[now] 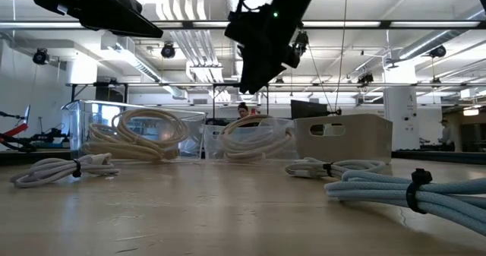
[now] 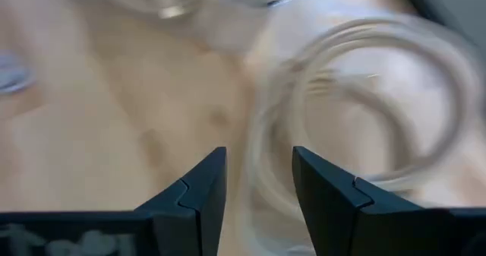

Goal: Pick & Place USB Port
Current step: Put the white charger cable into the white bin

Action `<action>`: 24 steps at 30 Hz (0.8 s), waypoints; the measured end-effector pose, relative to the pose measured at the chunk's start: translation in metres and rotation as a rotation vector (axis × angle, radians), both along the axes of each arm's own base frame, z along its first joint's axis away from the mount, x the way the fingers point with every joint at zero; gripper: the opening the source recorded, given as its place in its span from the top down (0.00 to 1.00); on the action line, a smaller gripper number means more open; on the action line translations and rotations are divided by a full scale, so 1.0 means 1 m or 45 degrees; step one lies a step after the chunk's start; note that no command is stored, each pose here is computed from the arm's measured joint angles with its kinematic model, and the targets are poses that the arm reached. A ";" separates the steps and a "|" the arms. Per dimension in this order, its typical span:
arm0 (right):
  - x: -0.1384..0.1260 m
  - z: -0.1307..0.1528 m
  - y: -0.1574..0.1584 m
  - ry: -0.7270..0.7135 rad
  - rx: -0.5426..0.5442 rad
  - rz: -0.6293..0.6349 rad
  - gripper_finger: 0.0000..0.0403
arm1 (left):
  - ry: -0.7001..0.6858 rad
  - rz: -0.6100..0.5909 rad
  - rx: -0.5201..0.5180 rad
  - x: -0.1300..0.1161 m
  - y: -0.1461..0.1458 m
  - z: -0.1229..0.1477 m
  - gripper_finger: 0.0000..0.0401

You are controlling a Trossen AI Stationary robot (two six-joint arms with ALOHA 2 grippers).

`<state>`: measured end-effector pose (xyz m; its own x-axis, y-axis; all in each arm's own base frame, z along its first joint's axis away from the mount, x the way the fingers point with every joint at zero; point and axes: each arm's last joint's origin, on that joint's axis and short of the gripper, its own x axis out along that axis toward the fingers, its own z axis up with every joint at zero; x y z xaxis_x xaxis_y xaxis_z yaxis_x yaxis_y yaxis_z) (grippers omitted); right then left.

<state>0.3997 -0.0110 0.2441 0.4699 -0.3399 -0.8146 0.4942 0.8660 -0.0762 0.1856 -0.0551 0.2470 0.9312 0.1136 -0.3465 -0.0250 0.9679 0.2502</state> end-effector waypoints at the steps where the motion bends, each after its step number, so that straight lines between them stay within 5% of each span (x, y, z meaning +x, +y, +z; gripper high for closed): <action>1: 0.000 -0.001 0.005 0.001 0.036 0.030 0.64 | 0.000 0.000 0.000 0.000 0.000 0.000 0.58; 13: -0.015 -0.012 0.072 0.153 0.380 0.265 0.64 | 0.000 0.000 0.000 0.000 0.000 0.000 0.58; 24: -0.036 -0.044 0.097 0.273 0.541 0.024 0.59 | -0.001 0.000 -0.001 0.000 0.000 0.000 0.58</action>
